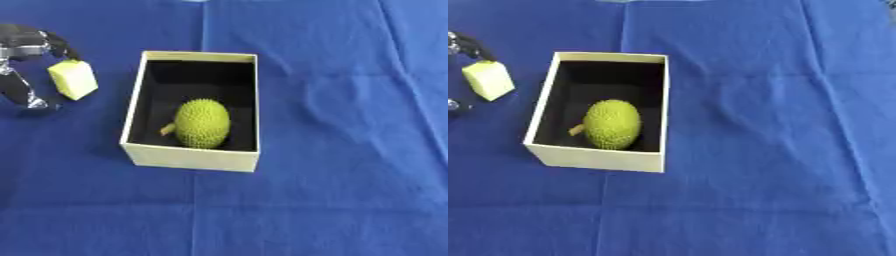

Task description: Pick up objects on the table and place them in the box.

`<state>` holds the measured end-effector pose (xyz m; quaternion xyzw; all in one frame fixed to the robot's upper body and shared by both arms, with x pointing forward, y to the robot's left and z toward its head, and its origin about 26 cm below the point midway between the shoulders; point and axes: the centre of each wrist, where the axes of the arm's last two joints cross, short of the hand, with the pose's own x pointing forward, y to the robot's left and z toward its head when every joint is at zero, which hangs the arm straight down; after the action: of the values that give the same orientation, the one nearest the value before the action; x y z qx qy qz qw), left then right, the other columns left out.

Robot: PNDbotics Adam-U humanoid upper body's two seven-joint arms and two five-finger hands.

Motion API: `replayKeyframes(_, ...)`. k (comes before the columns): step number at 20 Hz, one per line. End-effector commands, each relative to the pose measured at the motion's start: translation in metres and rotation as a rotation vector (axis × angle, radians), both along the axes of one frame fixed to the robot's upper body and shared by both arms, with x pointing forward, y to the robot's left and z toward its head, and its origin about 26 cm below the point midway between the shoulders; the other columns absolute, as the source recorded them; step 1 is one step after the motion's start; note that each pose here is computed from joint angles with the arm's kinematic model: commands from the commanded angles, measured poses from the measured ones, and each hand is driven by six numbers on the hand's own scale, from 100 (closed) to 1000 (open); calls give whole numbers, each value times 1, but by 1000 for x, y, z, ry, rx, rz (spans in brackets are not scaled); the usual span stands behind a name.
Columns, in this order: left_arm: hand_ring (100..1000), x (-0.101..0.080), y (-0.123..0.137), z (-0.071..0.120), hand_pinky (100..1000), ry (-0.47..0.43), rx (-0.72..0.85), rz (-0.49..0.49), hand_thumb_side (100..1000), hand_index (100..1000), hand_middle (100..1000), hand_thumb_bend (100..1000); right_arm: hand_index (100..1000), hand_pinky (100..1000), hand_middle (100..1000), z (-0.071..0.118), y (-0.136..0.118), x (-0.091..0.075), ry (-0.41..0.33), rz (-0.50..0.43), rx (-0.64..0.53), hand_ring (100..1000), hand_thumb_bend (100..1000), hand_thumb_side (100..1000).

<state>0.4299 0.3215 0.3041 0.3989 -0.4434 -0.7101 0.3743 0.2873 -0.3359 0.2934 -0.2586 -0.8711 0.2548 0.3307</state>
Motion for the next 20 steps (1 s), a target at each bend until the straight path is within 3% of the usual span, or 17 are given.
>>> replayKeyframes(1, 851, -12, 7, 29, 890, -67, 37, 20, 100, 915, 827, 534, 780, 855, 550, 6, 0, -4, -7, -1, -13, 719, 100, 662)
replayKeyframes(5, 853, -22, 6, 45, 888, -97, 42, 19, 100, 916, 828, 549, 778, 855, 547, 3, -1, -4, 7, -9, -11, 717, 100, 668)
replayKeyframes(10, 850, -26, 4, 49, 885, -103, 47, 17, 100, 914, 823, 551, 776, 855, 544, 1, -1, -4, 27, -10, -3, 715, 100, 674)
replayKeyframes(20, 878, -13, 5, 33, 894, -33, 37, 32, 100, 923, 869, 541, 775, 855, 535, -2, 0, -3, 45, -6, 13, 714, 100, 683)
